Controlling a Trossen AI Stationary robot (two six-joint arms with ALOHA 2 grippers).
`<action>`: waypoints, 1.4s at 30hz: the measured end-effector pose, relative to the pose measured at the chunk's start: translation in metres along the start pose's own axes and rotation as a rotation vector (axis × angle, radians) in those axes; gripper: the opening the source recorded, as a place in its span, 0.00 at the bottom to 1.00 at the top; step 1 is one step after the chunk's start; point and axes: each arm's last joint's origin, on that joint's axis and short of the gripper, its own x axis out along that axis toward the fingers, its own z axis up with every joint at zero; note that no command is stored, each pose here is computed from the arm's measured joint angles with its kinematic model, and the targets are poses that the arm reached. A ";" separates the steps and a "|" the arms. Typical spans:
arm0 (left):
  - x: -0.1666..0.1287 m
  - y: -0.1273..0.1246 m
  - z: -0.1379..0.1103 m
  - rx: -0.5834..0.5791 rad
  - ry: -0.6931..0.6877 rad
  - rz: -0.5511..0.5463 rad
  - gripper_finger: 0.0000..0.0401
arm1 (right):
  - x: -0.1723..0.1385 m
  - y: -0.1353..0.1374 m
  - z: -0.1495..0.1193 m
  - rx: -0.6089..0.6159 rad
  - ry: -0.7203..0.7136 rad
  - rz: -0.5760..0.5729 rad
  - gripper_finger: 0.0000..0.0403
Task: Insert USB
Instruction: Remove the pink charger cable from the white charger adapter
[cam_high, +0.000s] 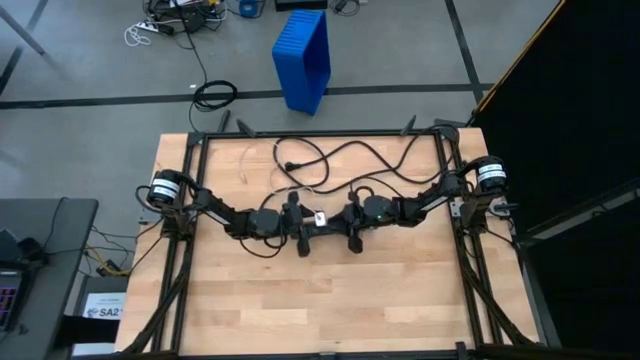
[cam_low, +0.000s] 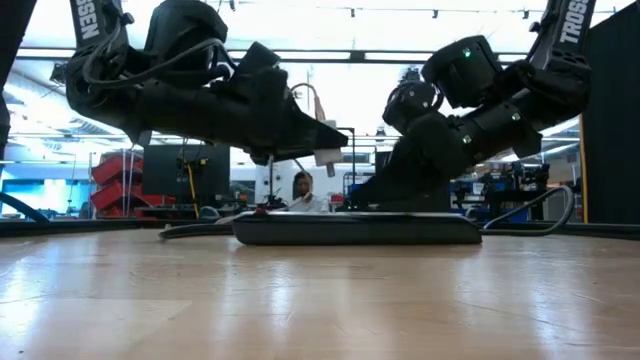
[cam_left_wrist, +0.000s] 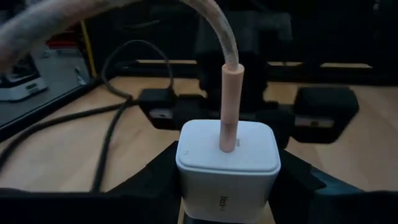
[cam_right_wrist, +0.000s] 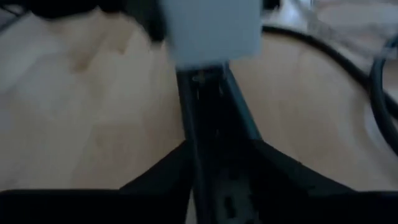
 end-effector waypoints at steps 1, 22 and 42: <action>0.000 0.000 0.000 0.000 0.000 -0.005 0.39 | 0.000 0.001 0.002 0.000 -0.023 0.003 0.42; 0.006 -0.005 0.009 0.012 -0.034 -0.117 0.39 | 0.005 0.006 0.023 0.013 -0.149 0.056 0.62; 0.006 -0.005 0.006 -0.013 0.003 -0.092 0.58 | 0.005 0.004 0.023 -0.002 -0.138 0.027 0.36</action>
